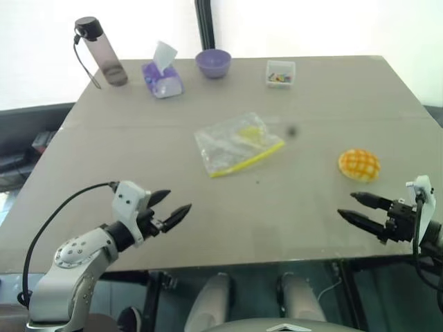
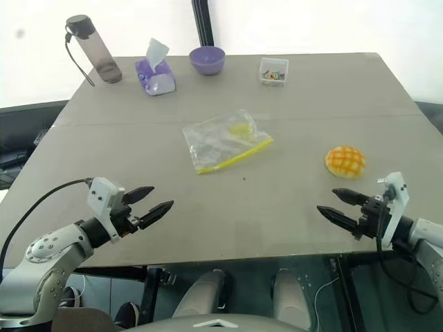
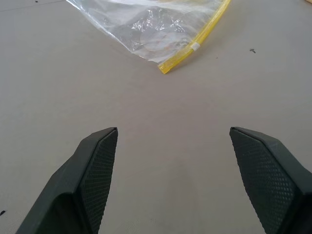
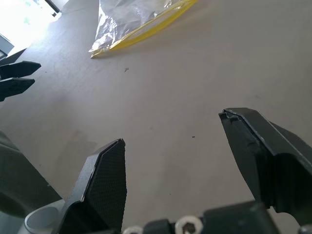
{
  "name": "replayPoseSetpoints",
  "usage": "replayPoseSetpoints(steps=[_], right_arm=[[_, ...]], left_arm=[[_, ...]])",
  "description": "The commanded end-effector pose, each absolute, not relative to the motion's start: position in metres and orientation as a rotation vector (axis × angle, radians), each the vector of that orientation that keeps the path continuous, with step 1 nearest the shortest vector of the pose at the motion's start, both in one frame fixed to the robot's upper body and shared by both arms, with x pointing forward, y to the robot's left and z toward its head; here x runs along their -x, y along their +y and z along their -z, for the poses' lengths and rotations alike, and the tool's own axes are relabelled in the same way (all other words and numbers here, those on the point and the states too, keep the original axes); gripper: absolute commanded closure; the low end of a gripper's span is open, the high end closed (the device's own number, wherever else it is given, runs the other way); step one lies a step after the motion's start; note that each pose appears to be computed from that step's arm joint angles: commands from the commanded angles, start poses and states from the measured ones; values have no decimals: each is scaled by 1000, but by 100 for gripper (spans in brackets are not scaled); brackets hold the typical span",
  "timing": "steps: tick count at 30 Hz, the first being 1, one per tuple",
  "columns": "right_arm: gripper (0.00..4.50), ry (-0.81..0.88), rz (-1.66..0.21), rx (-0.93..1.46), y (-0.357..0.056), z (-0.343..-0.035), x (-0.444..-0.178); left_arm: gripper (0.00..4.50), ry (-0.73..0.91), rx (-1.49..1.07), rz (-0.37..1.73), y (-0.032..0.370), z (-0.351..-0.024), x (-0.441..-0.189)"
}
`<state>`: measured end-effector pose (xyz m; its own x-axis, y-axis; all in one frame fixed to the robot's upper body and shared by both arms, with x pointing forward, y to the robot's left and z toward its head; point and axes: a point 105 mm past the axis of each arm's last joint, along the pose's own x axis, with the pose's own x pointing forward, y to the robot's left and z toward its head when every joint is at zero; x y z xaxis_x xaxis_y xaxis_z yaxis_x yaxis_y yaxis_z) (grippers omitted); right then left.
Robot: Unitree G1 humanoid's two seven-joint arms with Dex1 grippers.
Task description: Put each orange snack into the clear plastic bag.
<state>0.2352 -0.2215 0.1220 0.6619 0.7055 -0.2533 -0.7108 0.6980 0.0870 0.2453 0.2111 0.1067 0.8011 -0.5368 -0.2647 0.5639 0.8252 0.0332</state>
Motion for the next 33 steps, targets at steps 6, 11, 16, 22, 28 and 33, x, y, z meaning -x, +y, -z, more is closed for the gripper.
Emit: replayPoseSetpoints(steps=[6, 11, 16, 22, 28, 33], right_arm=[[92, 251, -765, 47, -238, -127, -234], [92, 250, -776, 27, -237, -128, -233], [92, 245, -784, 36, -237, -131, -233], [92, 211, -790, 45, -233, -135, -237], [92, 114, -925, 232, -202, -153, -234], [92, 18, -981, 314, -178, -175, -237]], left_arm=[[62, 180, -143, 577, 219, -127, -256], [62, 185, -149, 581, 219, -127, -257], [62, 190, -141, 587, 218, -125, -257], [62, 186, -129, 592, 217, -125, -260], [62, 173, 135, 520, 210, -128, -282], [62, 199, 341, 486, 193, -133, -303]])
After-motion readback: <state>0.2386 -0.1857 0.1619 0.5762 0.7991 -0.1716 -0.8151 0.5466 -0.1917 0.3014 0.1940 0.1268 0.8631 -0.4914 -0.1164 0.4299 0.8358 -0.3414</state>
